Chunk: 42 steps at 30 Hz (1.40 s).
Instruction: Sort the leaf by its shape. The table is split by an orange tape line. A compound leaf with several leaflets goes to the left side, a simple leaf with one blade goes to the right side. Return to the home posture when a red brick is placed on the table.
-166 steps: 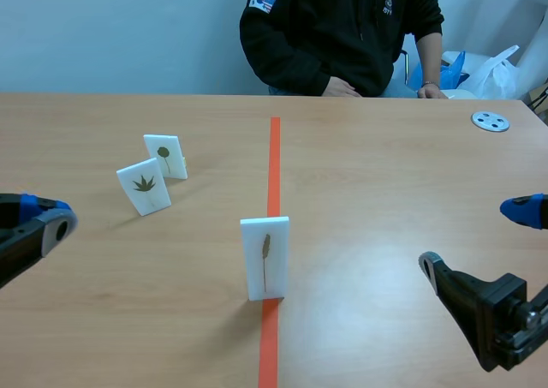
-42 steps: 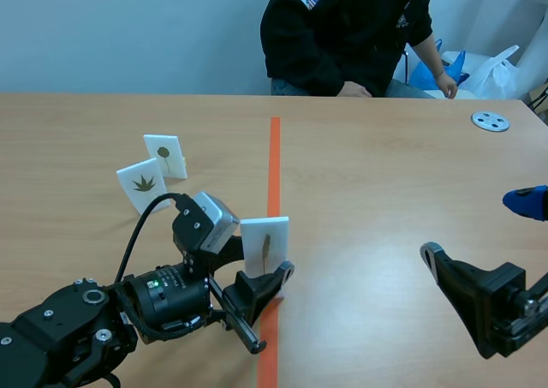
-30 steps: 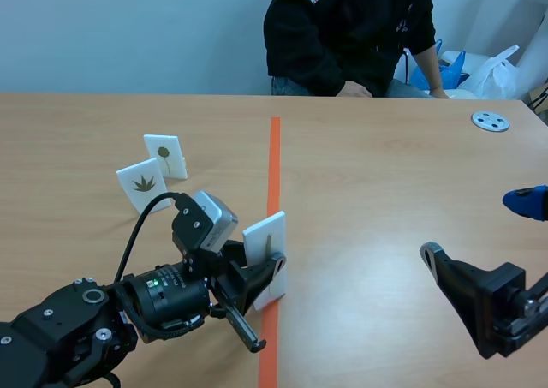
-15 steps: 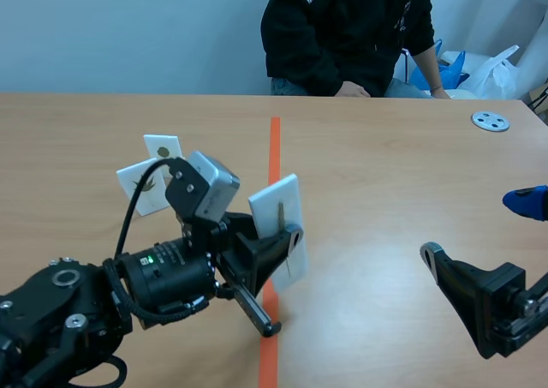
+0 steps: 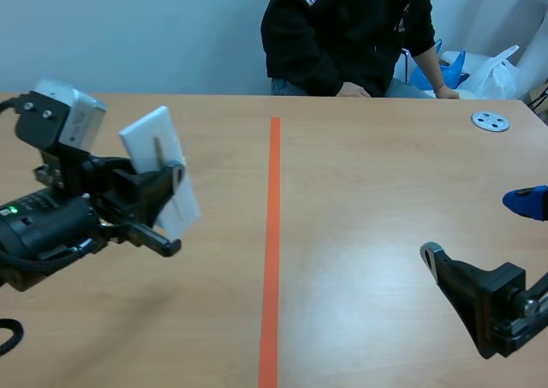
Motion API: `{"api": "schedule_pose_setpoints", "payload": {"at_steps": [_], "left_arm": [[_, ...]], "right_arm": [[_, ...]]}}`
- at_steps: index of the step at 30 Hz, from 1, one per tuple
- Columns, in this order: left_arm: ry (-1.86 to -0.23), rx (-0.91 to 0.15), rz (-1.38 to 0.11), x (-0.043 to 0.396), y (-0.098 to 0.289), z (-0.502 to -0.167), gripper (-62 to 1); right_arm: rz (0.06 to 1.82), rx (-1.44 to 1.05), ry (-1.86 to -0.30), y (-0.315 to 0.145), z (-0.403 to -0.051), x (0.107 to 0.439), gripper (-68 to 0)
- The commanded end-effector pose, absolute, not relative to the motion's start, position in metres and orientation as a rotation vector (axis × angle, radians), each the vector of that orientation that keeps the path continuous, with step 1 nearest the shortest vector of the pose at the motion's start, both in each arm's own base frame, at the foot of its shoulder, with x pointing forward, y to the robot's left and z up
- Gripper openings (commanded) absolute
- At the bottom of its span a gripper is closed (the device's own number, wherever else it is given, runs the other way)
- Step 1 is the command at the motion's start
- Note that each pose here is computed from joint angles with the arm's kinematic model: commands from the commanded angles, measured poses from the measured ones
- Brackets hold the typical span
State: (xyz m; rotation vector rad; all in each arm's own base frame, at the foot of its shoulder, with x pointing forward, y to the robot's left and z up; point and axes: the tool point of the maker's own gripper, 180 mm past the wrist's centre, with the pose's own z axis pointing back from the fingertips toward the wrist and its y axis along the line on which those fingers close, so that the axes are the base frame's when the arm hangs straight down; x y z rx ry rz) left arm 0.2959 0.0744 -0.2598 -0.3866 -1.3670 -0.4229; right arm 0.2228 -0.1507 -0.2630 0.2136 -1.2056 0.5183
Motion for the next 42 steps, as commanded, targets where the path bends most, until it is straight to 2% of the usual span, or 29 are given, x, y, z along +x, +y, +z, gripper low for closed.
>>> {"api": "schedule_pose_setpoints", "payload": {"at_steps": [1, 6, 10, 25, 29, 37, 39, 42], "left_arm": [[-1.39, -0.376, -0.374, 0.303, 0.086, -0.255, -57.1], [-1.428, -0.272, -0.283, 0.315, 0.121, -0.248, -57.1], [-1.425, -0.223, -0.231, 0.321, 0.138, -0.257, -57.1], [-1.417, -0.124, -0.05, 0.358, 0.193, -0.313, -57.1], [-1.417, -0.08, -0.004, 0.36, 0.208, -0.325, -56.9], [-1.407, -0.068, 0.024, 0.354, 0.216, -0.341, -56.6], [-1.418, -0.066, 0.027, 0.353, 0.217, -0.34, -53.0], [-1.429, -0.066, 0.028, 0.353, 0.218, -0.339, -41.1]], "right_arm": [[0.527, 0.219, -1.248, -0.147, -0.251, 0.228, -1.6], [0.527, 0.219, -1.248, -0.147, -0.251, 0.228, -1.6], [0.527, 0.219, -1.249, -0.147, -0.251, 0.228, -1.6], [0.524, 0.219, -1.25, -0.147, -0.251, 0.228, -1.6], [0.524, 0.219, -1.25, -0.147, -0.251, 0.228, -1.6], [0.524, 0.219, -1.25, -0.147, -0.251, 0.228, -1.6], [0.524, 0.219, -1.25, -0.147, -0.251, 0.228, -1.6], [0.524, 0.219, -1.25, -0.147, -0.251, 0.228, -1.6]]}}
